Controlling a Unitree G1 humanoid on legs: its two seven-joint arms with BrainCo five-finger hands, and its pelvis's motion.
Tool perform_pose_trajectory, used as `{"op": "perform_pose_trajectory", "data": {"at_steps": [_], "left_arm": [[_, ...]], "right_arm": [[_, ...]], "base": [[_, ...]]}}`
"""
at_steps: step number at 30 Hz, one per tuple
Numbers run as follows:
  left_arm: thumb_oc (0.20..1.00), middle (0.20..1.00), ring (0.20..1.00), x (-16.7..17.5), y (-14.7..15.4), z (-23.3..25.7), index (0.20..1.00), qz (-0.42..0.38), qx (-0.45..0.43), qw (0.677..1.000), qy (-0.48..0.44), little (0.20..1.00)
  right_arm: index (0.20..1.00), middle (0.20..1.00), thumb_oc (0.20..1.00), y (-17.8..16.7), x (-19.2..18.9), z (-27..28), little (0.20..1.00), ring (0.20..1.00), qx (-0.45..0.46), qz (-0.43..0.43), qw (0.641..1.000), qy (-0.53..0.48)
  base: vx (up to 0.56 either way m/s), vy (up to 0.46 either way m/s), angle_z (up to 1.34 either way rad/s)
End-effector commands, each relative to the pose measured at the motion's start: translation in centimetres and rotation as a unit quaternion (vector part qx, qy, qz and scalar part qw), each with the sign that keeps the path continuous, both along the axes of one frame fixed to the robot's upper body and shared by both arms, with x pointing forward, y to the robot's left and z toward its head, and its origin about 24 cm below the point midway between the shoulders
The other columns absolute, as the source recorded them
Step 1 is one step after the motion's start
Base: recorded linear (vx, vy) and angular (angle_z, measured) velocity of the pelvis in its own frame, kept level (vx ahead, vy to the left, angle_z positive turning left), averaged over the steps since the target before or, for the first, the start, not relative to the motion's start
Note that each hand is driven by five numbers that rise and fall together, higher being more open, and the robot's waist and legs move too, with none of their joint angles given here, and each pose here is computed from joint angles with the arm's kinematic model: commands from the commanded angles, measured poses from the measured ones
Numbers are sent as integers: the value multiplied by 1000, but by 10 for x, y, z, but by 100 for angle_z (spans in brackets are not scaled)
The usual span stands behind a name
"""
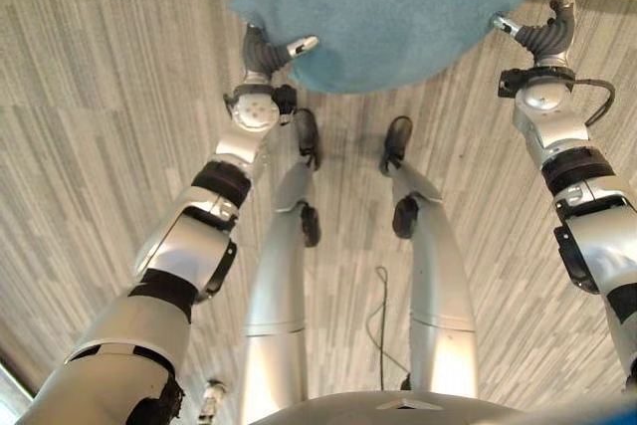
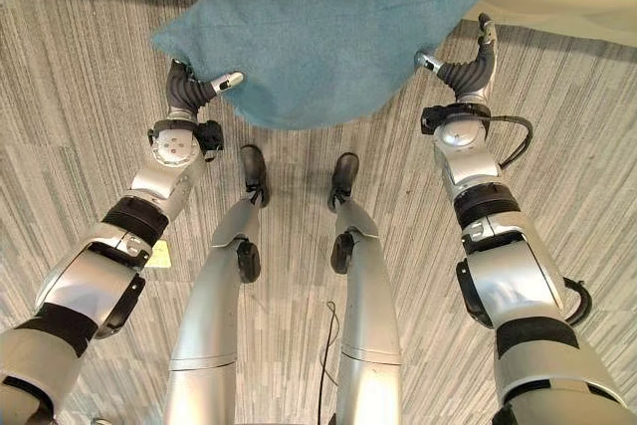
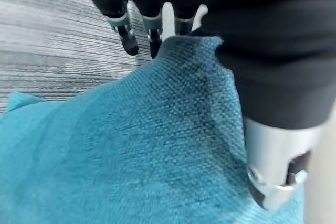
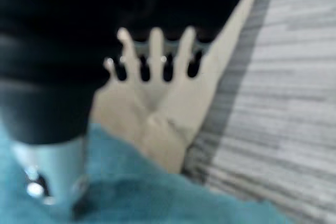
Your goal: Pick up all the scattered cushions and arrange them neatly on the sofa.
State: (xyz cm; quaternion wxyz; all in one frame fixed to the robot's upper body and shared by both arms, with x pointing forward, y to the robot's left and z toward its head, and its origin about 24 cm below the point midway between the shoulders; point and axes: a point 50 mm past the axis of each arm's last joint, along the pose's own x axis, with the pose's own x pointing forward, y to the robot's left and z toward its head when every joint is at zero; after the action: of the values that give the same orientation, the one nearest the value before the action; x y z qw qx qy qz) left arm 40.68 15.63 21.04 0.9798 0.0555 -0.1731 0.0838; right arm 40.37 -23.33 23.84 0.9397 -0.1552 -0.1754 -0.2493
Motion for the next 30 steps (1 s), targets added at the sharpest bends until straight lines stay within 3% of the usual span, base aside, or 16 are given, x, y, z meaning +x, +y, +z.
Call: {"op": "perform_pose_trajectory", "data": {"at_steps": [1,12,15,20,27,28,29,30], "left_arm": [[1000,1000,1000,-4,-2,2,1000,-4,-23,999,-25,1000],[1000,1000,1000,-10,-20,30,1000,-31,-54,994,-85,1000],[1000,1000,1000,-12,-32,27,1000,-54,-78,992,-82,1000],[1000,1000,1000,-13,-49,25,1000,-114,-100,986,-71,1000],[1000,1000,1000,-14,-45,36,1000,-127,-117,981,-91,1000],[1000,1000,1000,-14,-43,37,1000,-126,-122,980,-94,1000],[589,589,589,-15,-40,41,589,-128,-135,977,-102,589],[200,200,200,-15,-38,42,200,-127,-139,977,-104,200]], "right_arm": [[1000,1000,1000,11,2,5,1000,1000,-19,9,1000,-12],[1000,1000,1000,50,3,34,1000,1000,-15,56,996,-68],[1000,1000,1000,66,2,37,1000,1000,-2,95,992,-80],[1000,1000,1000,104,2,35,1000,1000,113,270,953,-82],[1000,1000,1000,126,-7,56,1000,1000,106,321,933,-124],[805,805,805,126,-9,58,805,805,106,326,931,-130],[256,256,256,126,-12,64,256,256,108,334,925,-147],[200,200,200,126,-13,66,200,200,112,336,923,-152]], "base": [[4,-5,11],[5,-23,8],[-6,-11,5],[-4,9,3],[-4,32,-4],[8,35,-6],[0,0,0],[0,0,0]]}}
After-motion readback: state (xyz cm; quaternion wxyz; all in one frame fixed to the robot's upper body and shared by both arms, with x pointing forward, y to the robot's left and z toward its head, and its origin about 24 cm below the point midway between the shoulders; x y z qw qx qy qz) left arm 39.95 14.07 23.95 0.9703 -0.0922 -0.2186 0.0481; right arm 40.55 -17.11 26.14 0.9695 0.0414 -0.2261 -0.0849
